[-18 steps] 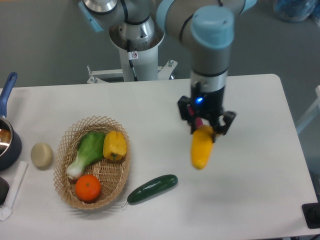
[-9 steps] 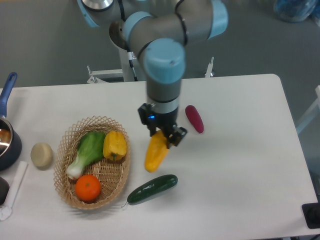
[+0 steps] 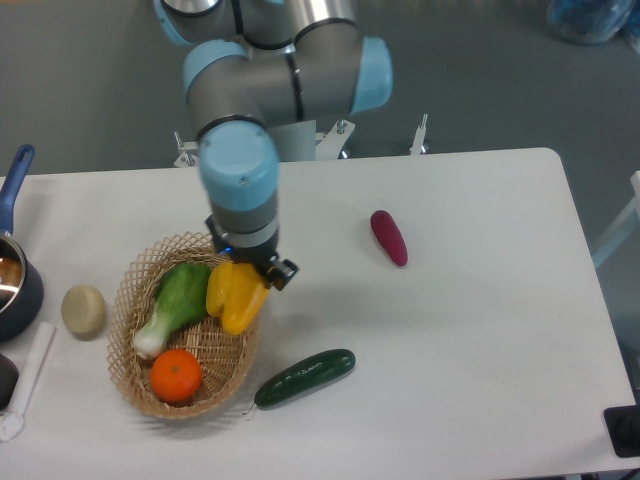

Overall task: Place the mango in the basket
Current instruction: 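Carry the yellow mango with the gripper over the wicker basket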

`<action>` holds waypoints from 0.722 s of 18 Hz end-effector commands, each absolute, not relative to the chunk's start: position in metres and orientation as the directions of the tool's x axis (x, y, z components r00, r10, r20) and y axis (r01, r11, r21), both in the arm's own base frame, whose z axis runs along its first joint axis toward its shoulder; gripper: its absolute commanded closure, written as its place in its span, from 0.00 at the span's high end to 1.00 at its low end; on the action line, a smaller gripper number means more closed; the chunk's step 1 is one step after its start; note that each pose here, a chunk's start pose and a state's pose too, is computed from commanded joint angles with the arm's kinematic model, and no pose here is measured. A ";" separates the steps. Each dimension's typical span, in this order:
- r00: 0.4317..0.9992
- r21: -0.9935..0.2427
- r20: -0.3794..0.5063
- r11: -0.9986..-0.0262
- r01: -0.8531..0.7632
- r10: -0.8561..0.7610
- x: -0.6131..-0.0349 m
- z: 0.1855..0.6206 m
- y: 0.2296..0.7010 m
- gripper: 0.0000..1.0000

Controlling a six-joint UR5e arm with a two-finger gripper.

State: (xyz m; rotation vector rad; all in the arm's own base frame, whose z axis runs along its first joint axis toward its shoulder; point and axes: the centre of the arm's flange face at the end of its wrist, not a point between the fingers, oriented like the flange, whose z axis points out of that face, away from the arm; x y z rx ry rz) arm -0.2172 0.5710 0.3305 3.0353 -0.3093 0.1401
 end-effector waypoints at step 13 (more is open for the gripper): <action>0.983 0.120 0.129 -0.982 -0.143 -0.127 -0.152 0.306 0.596 0.40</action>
